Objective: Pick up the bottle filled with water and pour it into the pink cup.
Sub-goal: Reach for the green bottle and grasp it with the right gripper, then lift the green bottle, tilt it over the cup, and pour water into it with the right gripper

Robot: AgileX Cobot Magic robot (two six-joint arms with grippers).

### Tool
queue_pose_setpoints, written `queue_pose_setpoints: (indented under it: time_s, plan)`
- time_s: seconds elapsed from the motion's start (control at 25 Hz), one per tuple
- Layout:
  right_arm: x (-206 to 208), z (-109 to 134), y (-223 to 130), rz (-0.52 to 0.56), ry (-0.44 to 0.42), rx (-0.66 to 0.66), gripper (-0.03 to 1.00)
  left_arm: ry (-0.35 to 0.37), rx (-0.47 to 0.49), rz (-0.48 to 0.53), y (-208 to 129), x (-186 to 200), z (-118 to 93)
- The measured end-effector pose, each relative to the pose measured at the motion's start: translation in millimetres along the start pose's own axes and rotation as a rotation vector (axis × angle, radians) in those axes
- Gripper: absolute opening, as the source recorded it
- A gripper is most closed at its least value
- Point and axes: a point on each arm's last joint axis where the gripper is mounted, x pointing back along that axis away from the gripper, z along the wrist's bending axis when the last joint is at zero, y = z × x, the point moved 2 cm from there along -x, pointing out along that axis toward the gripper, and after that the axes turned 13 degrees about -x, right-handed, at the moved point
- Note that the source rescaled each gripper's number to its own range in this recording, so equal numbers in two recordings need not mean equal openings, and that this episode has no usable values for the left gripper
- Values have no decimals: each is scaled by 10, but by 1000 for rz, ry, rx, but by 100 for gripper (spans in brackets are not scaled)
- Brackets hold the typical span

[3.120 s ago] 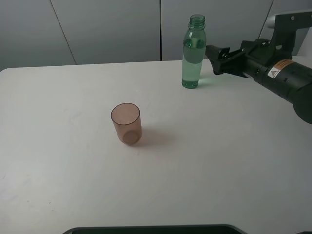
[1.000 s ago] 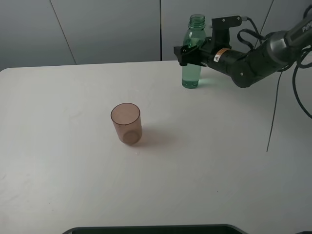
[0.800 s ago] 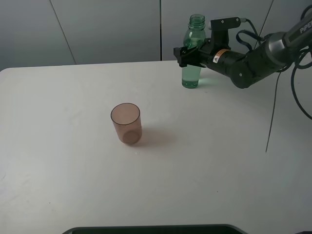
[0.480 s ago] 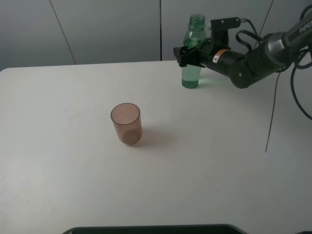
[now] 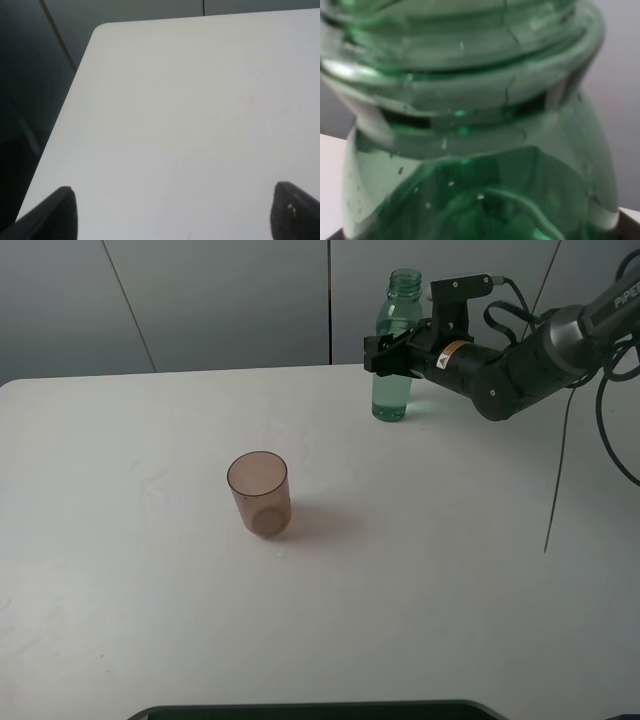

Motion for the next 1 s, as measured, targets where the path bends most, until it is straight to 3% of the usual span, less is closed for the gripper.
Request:
queue_pose_setpoints:
  time_s: [0.6,1.0]
  plan:
    - [1,-2,6,12,-7,30,3,0,0,0,0,0,0]
    - [184,98,297,95,-38,88,1,0,4,0,0,0,0]
